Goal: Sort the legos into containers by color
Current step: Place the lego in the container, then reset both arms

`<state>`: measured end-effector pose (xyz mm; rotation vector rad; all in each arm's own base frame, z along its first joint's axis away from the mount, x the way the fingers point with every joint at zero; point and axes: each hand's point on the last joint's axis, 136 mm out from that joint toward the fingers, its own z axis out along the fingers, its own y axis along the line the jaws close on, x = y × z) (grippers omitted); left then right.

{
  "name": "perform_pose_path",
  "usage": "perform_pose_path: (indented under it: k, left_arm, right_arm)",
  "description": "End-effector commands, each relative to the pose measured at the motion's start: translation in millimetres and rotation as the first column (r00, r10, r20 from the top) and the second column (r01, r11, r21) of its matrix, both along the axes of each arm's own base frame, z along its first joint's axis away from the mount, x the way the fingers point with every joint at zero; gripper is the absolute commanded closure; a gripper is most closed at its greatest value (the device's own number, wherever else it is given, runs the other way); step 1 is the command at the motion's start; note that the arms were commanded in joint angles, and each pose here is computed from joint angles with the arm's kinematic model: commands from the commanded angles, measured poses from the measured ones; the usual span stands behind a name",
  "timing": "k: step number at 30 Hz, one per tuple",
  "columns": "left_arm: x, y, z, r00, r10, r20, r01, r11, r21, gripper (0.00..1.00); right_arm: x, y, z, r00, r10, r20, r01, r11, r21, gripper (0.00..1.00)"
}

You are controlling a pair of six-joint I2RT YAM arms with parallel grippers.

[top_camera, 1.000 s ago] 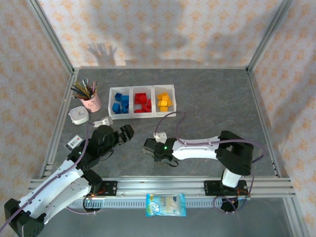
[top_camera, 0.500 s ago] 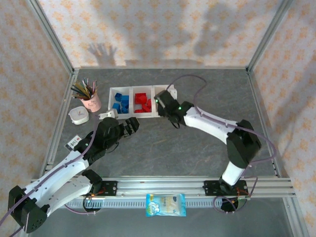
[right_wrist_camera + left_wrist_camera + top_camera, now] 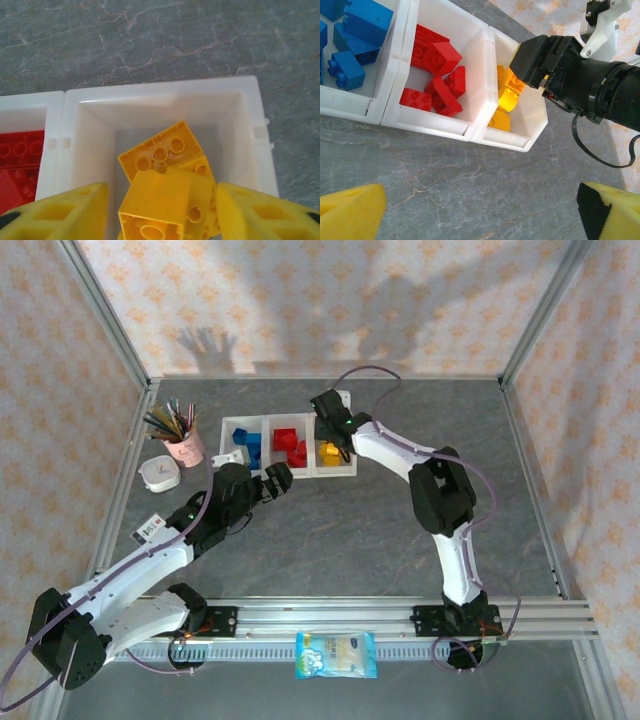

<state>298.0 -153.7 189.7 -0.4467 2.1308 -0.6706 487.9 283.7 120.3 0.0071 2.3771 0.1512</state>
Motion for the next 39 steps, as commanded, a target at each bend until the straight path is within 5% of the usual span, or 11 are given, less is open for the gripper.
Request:
perform_pose_path:
  k: [1,8,13,18,22,24,28,36,39]
  left_arm:
    - [8,4,16,0.998,0.020,0.057,-0.020,1.000,-0.005,0.01]
    - [12,25,18,0.996,0.068,0.065,-0.070,0.997,0.038,0.01]
    - [17,81,36,0.962,0.224,0.157,-0.250,0.954,0.166,0.01]
    - [9,164,57,0.839,0.446,0.311,-0.537,0.772,0.341,0.01]
    - [-5,211,57,0.739,0.521,0.426,-0.673,0.599,0.435,0.01]
    - [-7,222,45,0.720,0.525,0.454,-0.694,0.554,0.460,0.01]
    - [-2,227,8,0.720,0.487,0.494,-0.692,0.560,0.456,0.01]
    - [23,219,-20,0.725,0.369,0.581,-0.647,0.655,0.392,0.01]
    - [38,207,-28,0.754,0.277,0.595,-0.591,0.680,0.433,0.00]
  right_arm:
    - [-5,6,43,0.997,0.043,0.065,-0.046,0.998,0.045,0.38]
    - [-33,-12,91,0.987,0.048,0.154,-0.065,0.992,0.107,0.23]
    - [-52,-67,128,0.966,-0.072,0.247,0.042,0.991,0.125,0.01]
    - [-79,-180,130,0.873,-0.346,0.344,0.314,0.938,0.146,0.00]
    - [-115,-288,93,0.710,-0.567,0.417,0.560,0.814,0.154,0.00]
    - [-131,-322,72,0.643,-0.623,0.445,0.632,0.760,0.150,0.00]
    - [-141,-348,32,0.622,-0.613,0.487,0.641,0.756,0.133,0.00]
    - [-114,-318,18,0.726,-0.374,0.577,0.394,0.914,0.096,0.00]
    - [-112,-317,16,0.726,-0.352,0.591,0.367,0.925,0.100,0.00]
